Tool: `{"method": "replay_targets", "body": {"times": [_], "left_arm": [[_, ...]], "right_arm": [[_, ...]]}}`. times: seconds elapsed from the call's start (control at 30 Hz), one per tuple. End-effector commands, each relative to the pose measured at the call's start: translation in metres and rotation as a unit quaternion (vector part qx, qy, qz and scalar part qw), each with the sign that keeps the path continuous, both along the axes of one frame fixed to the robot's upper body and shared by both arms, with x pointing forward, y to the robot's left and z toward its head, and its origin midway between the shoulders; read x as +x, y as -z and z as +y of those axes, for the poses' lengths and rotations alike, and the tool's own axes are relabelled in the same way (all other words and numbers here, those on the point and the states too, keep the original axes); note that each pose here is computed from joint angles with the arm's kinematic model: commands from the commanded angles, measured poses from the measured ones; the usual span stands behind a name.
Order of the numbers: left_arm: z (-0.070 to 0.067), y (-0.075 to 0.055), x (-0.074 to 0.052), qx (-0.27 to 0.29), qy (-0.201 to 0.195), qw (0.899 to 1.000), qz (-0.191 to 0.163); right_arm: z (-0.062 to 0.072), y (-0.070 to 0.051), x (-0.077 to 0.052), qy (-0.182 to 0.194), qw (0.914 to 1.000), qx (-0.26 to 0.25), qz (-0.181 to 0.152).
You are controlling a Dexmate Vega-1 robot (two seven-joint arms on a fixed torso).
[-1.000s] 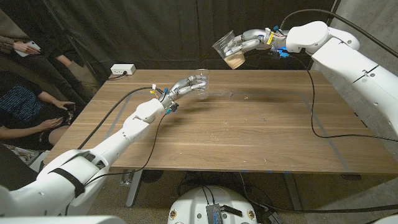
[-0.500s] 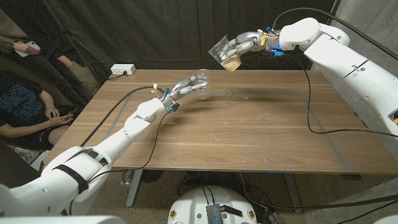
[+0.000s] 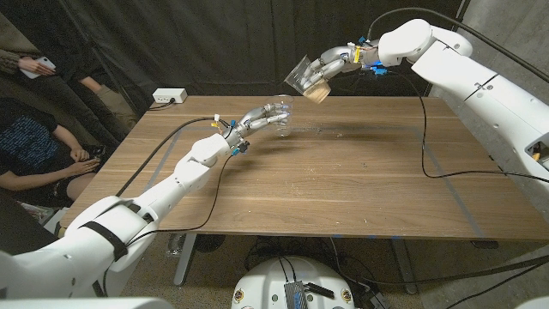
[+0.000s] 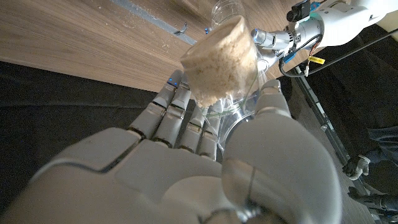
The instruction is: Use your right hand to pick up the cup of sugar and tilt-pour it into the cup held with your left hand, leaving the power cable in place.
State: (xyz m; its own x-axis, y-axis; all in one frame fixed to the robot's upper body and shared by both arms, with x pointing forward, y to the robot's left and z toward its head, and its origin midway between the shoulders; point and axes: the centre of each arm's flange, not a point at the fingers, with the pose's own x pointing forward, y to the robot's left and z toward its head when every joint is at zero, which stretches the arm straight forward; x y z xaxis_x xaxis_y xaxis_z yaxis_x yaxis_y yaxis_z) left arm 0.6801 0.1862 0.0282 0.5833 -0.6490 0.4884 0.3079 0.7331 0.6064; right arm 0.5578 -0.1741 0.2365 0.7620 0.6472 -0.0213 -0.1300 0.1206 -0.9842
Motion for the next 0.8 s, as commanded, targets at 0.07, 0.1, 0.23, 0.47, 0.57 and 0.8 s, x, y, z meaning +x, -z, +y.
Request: {"method": "replay_targets", "body": {"times": [0.07, 0.1, 0.23, 0.47, 0.57, 0.8], "left_arm": [[-0.0078, -0.0002, 0.0043, 0.004, 0.007, 1.0, 0.005], [-0.0084, -0.0003, 0.0046, 0.005, 0.007, 1.0, 0.005], [-0.0111, -0.0005, 0.0055, 0.007, 0.011, 1.0, 0.006], [-0.0152, 0.0002, 0.0058, 0.009, 0.019, 1.0, 0.007], [-0.0167, 0.0011, 0.0044, 0.01, 0.022, 1.0, 0.006], [-0.0172, 0.0026, -0.0002, 0.012, 0.024, 1.0, 0.003]], "right_arm": [[0.0042, -0.0064, 0.0076, 0.009, 0.9988, -0.046, 0.013], [0.0047, -0.0068, 0.0082, 0.009, 0.9986, -0.05, 0.015], [0.0071, -0.0082, 0.0093, 0.011, 0.9978, -0.062, 0.018], [0.0103, -0.0106, 0.0108, 0.018, 0.996, -0.085, 0.019], [0.0106, -0.0121, 0.0108, 0.02, 0.9954, -0.092, 0.018], [0.0117, -0.0132, 0.0093, 0.025, 0.9934, -0.111, 0.015]]}}
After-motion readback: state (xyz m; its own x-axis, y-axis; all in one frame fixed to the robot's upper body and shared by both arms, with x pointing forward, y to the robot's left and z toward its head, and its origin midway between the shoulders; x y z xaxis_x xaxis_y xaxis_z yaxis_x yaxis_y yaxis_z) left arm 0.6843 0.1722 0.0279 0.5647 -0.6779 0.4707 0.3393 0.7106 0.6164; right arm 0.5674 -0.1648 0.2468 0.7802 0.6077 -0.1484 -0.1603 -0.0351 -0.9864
